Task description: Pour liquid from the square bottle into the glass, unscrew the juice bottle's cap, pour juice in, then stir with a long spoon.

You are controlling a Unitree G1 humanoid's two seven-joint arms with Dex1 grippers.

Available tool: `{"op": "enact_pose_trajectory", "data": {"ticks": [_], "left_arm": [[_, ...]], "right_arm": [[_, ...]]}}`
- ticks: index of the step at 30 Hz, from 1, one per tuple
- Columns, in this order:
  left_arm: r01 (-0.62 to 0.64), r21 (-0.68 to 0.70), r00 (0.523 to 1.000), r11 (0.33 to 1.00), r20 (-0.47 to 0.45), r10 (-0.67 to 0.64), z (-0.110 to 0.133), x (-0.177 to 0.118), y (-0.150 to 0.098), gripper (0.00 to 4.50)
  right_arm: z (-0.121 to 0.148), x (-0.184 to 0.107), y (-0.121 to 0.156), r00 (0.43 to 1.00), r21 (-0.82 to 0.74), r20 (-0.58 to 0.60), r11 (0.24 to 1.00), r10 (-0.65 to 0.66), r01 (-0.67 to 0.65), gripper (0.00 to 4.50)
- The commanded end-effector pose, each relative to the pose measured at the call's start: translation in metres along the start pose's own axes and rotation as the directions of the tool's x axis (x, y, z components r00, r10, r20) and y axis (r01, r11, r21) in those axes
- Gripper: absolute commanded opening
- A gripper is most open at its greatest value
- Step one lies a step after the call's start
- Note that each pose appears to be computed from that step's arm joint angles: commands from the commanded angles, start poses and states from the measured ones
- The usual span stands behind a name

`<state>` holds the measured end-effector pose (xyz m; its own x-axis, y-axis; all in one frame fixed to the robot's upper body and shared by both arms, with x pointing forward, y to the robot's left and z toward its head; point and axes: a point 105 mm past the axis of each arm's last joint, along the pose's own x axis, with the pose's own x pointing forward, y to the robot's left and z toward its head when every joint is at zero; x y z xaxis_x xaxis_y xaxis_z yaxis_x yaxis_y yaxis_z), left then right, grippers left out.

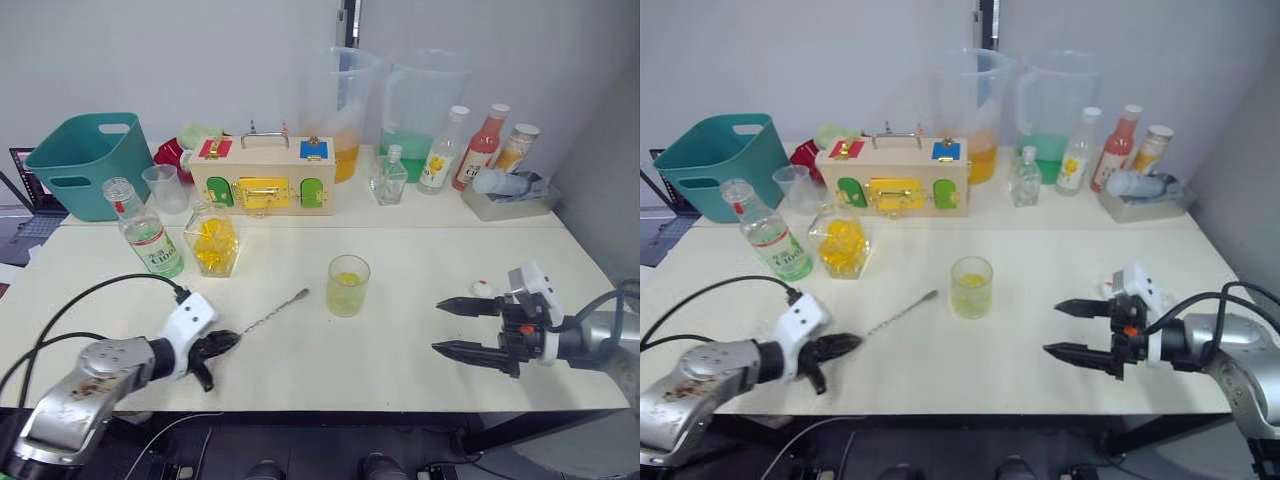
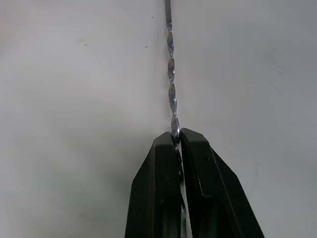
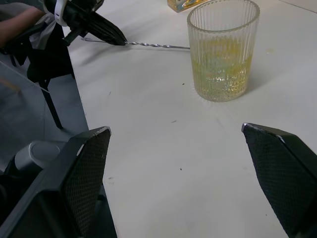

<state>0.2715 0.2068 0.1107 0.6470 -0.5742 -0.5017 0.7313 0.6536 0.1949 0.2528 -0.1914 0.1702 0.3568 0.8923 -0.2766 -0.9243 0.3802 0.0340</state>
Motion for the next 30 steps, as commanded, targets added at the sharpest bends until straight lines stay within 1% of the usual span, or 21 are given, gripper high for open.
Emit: {"op": "enact_pose_trajectory", "data": {"ticks": [1, 3, 5, 8, 13, 16, 18, 22, 24, 26, 30], "left_arm": [[0.008, 0.077, 1.0, 0.997, 0.005, -0.008, -0.002, -0.005, 0.012, 0.03], [0.006, 0.067, 1.0, 0.998, -0.015, -0.005, -0.012, -0.004, 0.021, 0.03], [0.007, 0.06, 1.0, 0.998, -0.022, -0.005, -0.016, -0.003, 0.024, 0.03], [0.057, 0.062, 0.998, 0.996, -0.04, -0.055, -0.021, -0.003, 0.021, 1.06], [0.1, 0.089, 0.993, 0.991, -0.066, -0.094, -0.01, -0.005, 0.027, 2.68], [0.124, 0.086, 0.99, 0.989, -0.079, -0.117, -0.002, -0.005, 0.03, 2.68], [0.141, 0.102, 0.983, 0.985, -0.133, -0.127, -0.004, -0.005, 0.033, 2.68], [0.182, 0.097, 0.97, 0.979, -0.183, -0.162, -0.014, -0.006, 0.03, 2.68], [0.214, 0.079, 0.949, 0.974, -0.255, -0.188, -0.029, -0.006, 0.025, 2.68], [0.225, 0.065, 0.93, 0.972, -0.312, -0.194, -0.041, -0.006, 0.022, 2.09], [0.247, 0.035, 0.911, 0.968, -0.35, -0.22, -0.049, -0.007, 0.018, 0.81]], "right_arm": [[0.007, 0.0, 0.0, 1.0, -0.046, 0.015, 0.999, -0.01, 0.01, 4.5], [0.006, -0.001, -0.001, 1.0, -0.049, 0.02, 0.999, -0.022, 0.023, 4.5], [0.006, -0.001, -0.002, 0.999, -0.052, 0.021, 0.998, -0.029, 0.03, 4.5], [0.004, -0.003, 0.001, 0.999, -0.019, 0.037, 0.999, -0.027, 0.027, 4.5], [0.002, -0.003, 0.004, 0.998, -0.027, 0.041, 0.998, -0.048, 0.049, 4.5], [0.0, -0.003, 0.006, 0.997, -0.023, 0.047, 0.998, -0.053, 0.055, 4.5], [0.0, -0.001, 0.007, 0.997, -0.027, 0.051, 0.998, -0.061, 0.063, 4.5], [0.001, 0.0, 0.007, 0.995, -0.031, 0.062, 0.997, -0.073, 0.075, 4.5], [-0.001, 0.0, 0.009, 0.995, -0.029, 0.061, 0.996, -0.081, 0.082, 4.5], [-0.002, -0.001, 0.009, 0.994, -0.028, 0.06, 0.995, -0.09, 0.092, 4.5], [-0.001, -0.001, 0.009, 0.993, -0.031, 0.059, 0.994, -0.099, 0.101, 4.5]]}}
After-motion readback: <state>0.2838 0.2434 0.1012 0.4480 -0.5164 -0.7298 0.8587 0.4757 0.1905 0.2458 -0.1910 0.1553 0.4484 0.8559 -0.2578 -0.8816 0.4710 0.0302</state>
